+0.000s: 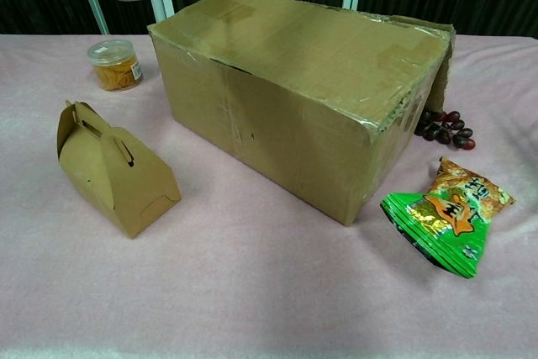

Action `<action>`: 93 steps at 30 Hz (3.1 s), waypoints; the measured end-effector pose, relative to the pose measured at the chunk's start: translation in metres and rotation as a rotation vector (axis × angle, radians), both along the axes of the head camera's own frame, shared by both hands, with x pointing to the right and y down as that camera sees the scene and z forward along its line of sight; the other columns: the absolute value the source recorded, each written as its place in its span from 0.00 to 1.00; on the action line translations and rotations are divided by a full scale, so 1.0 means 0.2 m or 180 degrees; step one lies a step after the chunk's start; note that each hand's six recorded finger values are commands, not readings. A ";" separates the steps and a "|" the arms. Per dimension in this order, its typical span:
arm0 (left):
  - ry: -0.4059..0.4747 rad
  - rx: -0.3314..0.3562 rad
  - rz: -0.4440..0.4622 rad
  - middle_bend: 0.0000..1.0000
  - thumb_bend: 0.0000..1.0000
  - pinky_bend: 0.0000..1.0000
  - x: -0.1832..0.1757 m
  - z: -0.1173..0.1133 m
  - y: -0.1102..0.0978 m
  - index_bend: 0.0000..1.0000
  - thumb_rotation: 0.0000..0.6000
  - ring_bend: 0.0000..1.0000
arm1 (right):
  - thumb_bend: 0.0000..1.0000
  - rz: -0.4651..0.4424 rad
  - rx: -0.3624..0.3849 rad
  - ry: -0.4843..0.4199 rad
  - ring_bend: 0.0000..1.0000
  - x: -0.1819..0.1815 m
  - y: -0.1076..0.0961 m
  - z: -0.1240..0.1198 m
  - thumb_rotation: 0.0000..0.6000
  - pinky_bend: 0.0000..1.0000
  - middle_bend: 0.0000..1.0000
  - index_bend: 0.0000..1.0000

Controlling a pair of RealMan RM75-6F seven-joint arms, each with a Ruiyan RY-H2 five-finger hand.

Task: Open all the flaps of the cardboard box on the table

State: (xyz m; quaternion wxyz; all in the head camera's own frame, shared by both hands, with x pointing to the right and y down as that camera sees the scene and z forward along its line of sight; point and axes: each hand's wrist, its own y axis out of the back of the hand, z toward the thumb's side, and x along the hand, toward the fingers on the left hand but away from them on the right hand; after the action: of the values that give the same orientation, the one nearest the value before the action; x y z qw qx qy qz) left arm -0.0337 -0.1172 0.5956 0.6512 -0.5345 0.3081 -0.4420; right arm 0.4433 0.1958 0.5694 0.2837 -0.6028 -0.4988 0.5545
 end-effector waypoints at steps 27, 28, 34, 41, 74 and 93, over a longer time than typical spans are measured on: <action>0.0392 -0.0307 -0.0814 0.00 0.14 0.00 -1.55 -0.47 0.85 0.00 1.00 0.00 | 0.32 -0.0104 0.0072 0.0300 0.00 -0.03 -0.01 -0.02 1.00 0.21 0.00 0.00; 0.0407 -0.0304 -0.0852 0.00 0.14 0.00 -1.59 -0.48 0.89 0.00 1.00 0.00 | 0.32 -0.0112 0.0076 0.0302 0.00 -0.04 -0.01 -0.02 1.00 0.21 0.00 0.00; 0.0526 -0.0423 -0.1205 0.00 0.14 0.00 -1.86 -0.42 1.13 0.00 1.00 0.00 | 0.34 -0.0145 0.0137 0.0225 0.05 -0.08 -0.06 -0.05 1.00 0.21 0.05 0.00; 0.0651 -0.0482 -0.1515 0.00 0.14 0.00 -2.01 -0.33 1.30 0.00 1.00 0.00 | 0.37 -0.0084 0.0124 -0.0335 0.13 -0.29 -0.21 -0.09 1.00 0.21 0.16 0.00; 0.0910 -0.0301 -0.1463 0.00 0.14 0.00 -2.03 -0.34 1.31 0.00 1.00 0.00 | 0.41 0.0357 -0.0804 -0.2112 0.13 -1.12 -0.55 -0.02 1.00 0.21 0.14 0.06; 0.0866 -0.0328 -0.1520 0.00 0.14 0.00 -2.06 -0.32 1.31 0.00 1.00 0.00 | 0.41 0.0417 -0.1011 -0.2182 0.13 -1.16 -0.51 0.07 1.00 0.26 0.13 0.06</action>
State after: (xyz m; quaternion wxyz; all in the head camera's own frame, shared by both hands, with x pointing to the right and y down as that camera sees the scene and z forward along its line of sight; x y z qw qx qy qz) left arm -0.4455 0.1447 0.5312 0.4532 -0.5336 0.4870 -0.5222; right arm 0.2117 0.0937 0.5824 -0.0326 -0.7565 -0.5101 0.4080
